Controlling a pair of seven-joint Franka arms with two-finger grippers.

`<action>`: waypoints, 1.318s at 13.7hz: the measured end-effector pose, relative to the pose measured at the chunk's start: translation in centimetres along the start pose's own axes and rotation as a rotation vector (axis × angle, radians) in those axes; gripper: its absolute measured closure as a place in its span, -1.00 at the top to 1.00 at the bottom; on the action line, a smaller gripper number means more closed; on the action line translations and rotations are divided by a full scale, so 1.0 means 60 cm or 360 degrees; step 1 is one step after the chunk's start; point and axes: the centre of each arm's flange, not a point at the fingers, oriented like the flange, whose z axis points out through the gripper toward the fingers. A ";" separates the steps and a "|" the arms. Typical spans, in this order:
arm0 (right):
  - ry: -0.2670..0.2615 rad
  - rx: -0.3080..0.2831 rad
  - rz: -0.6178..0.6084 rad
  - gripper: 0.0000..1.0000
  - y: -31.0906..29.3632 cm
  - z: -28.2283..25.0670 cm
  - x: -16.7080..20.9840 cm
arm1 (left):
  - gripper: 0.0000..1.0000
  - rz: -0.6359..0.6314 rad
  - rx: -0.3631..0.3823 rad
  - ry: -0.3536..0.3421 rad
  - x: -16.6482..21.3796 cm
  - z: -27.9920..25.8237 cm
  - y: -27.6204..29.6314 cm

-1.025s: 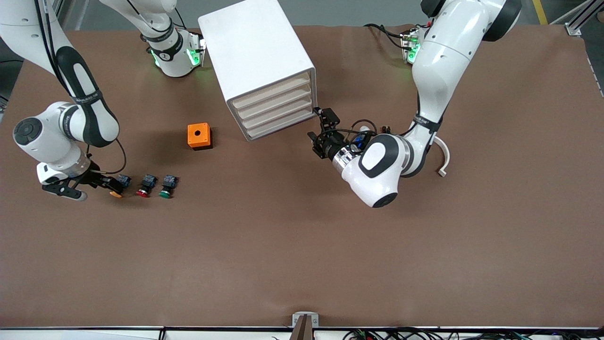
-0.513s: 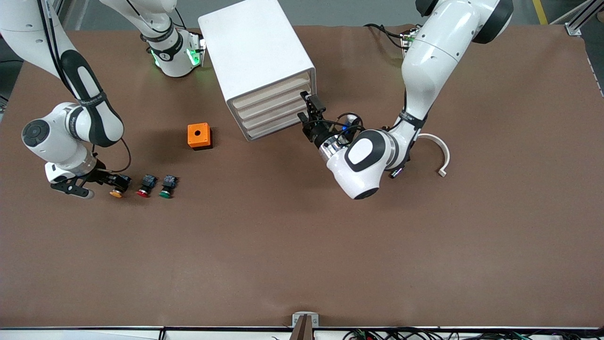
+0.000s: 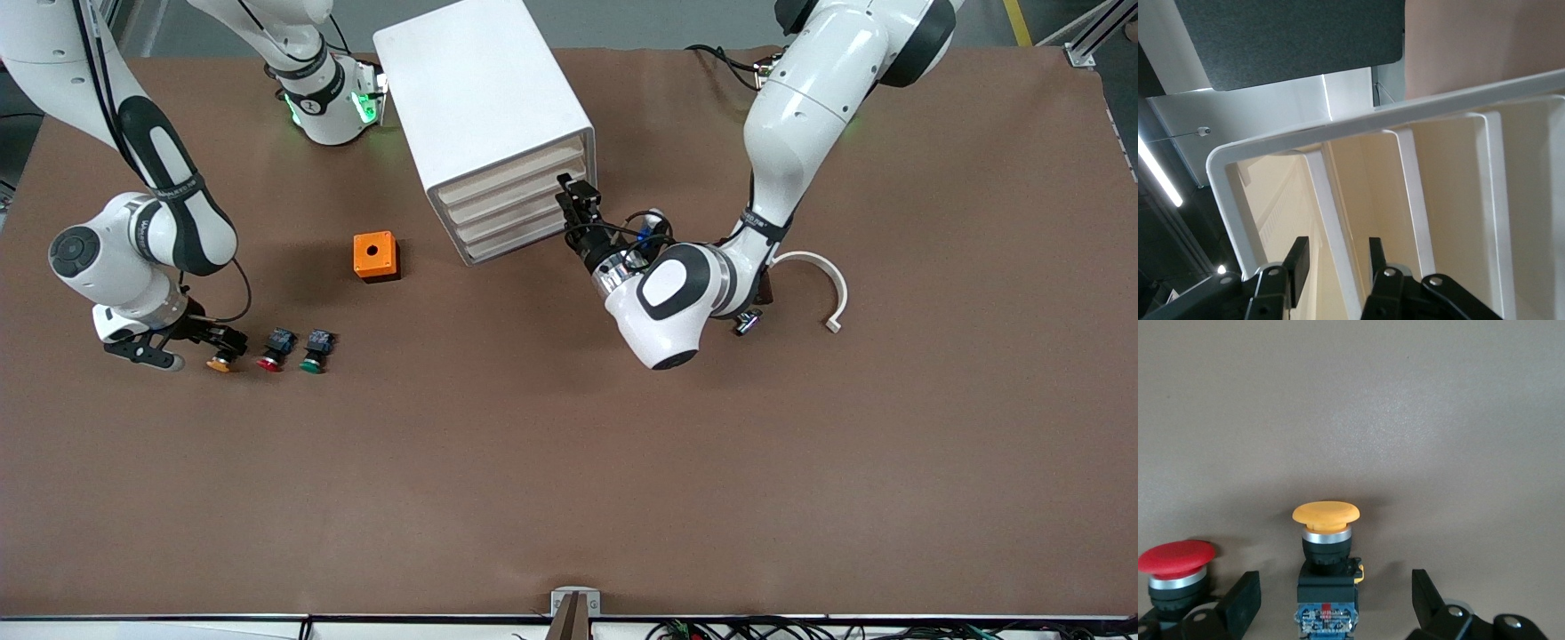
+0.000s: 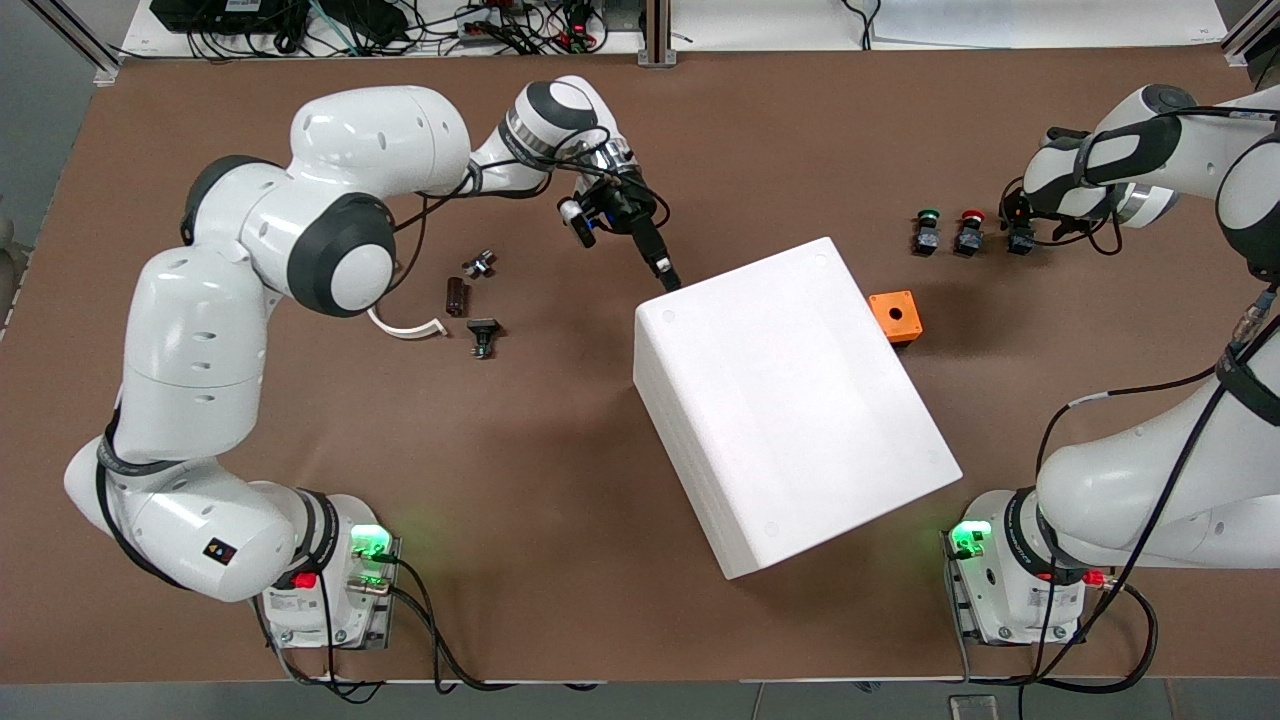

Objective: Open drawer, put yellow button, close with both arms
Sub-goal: 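Grasp the drawer front with the left gripper while the right gripper grasps the button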

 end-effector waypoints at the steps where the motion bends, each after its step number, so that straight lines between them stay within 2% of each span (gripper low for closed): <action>1: -0.0005 0.0000 0.0000 1.00 0.000 0.003 -0.001 | -0.14 -0.0020 0.0011 0.0013 0.001 0.007 0.001; 11: -0.0062 -0.0003 0.0005 1.00 0.000 0.023 -0.011 | -0.14 -0.0067 0.0068 0.0152 -0.016 0.084 -0.006; 12: -0.0070 -0.0003 0.0005 0.82 0.000 0.025 -0.012 | -0.15 -0.0071 0.0070 0.0164 -0.018 0.092 -0.006; 15: -0.0092 -0.0003 0.0005 0.11 0.000 0.026 -0.014 | -0.22 -0.0089 0.0075 0.0193 -0.023 0.110 -0.008; 16: -0.0098 0.0000 0.0004 -0.15 -0.002 0.024 -0.012 | -0.35 -0.0090 0.0076 0.0199 -0.023 0.114 -0.008; 17: -0.0111 0.0001 0.0004 -0.17 -0.003 0.024 -0.012 | -0.35 -0.0091 0.0077 0.0202 -0.024 0.116 -0.008; 18: -0.0113 0.0001 0.0004 -0.17 -0.003 0.023 -0.010 | -0.53 -0.0092 0.0077 0.0204 -0.024 0.117 -0.008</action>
